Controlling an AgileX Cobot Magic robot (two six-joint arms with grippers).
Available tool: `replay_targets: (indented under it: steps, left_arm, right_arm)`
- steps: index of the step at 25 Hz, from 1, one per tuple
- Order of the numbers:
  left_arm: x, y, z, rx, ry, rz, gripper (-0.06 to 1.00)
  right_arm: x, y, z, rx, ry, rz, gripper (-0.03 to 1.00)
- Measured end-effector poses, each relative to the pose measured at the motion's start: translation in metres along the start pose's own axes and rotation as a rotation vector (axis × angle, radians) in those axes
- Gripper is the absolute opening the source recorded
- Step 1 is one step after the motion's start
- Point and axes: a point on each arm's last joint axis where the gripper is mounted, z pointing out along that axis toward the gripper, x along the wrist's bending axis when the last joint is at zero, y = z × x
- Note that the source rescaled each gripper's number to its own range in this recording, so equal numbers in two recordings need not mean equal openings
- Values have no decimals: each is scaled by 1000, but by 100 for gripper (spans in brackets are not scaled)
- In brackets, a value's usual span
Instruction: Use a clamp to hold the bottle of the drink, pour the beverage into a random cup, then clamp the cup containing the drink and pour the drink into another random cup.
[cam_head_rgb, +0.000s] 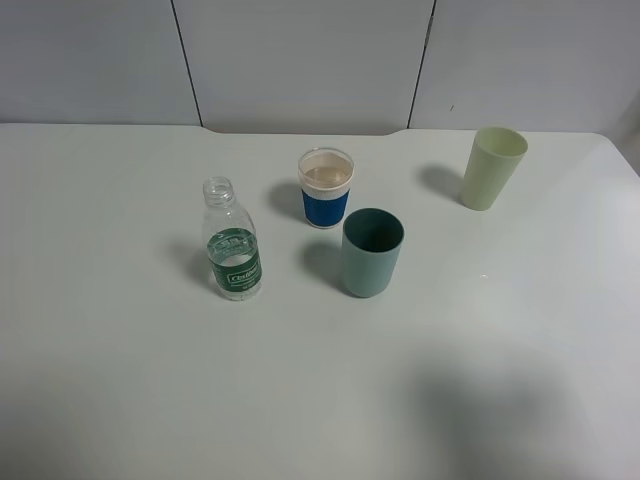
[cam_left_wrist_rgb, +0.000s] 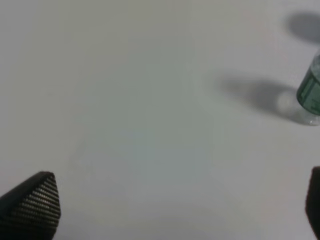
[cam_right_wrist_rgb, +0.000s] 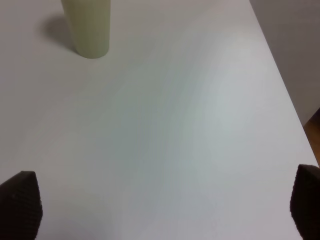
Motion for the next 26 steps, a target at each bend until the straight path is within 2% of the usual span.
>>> replay_targets:
  steps: [26]
  left_arm:
    - [0, 0, 0, 1, 0, 0, 100]
  right_arm:
    - [0, 0, 0, 0, 0, 0, 100]
